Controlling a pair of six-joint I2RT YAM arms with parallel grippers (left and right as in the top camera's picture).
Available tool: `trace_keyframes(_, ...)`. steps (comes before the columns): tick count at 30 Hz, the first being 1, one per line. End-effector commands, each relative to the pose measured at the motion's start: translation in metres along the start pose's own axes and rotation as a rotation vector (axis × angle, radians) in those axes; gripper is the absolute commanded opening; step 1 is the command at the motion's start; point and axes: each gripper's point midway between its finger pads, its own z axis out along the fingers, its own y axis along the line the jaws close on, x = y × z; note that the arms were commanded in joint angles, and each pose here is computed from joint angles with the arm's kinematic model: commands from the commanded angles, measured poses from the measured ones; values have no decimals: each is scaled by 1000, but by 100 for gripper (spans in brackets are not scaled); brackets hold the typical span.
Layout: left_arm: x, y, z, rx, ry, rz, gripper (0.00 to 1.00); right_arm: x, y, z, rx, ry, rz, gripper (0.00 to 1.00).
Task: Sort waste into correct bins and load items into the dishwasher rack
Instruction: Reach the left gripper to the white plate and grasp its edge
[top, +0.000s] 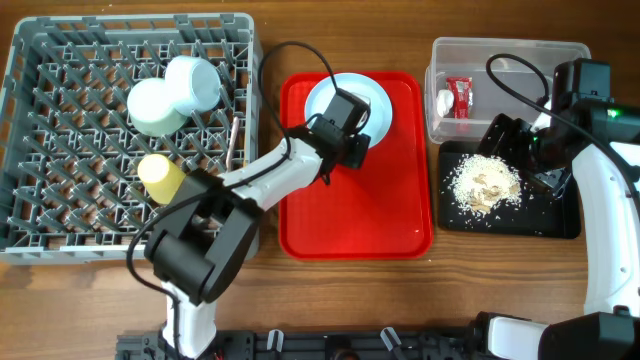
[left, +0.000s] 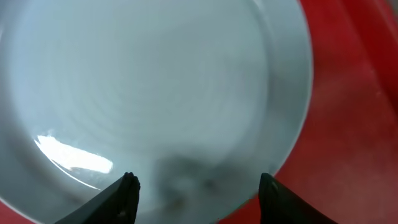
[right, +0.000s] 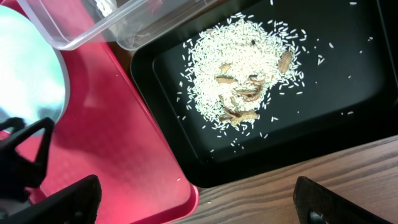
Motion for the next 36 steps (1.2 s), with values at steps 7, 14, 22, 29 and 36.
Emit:
trace_keyframes(7, 48, 7, 8, -26, 185, 22, 51, -2, 3, -8, -20, -27, -14, 100)
trace_keyframes(14, 49, 6, 7, -25, 188, 25, 47, -2, 3, -8, -20, -27, -15, 100)
trace_keyframes(22, 10, -8, -21, 12, 52, 42, 63, -2, 3, -8, -20, -27, -15, 100)
trace_keyframes(29, -6, -29, -34, 62, -18, 265, 74, -2, 3, -8, -20, -27, -14, 100)
trace_keyframes(36, 14, -44, -18, 79, 30, 390, 79, -2, 3, -8, -20, -27, -14, 100)
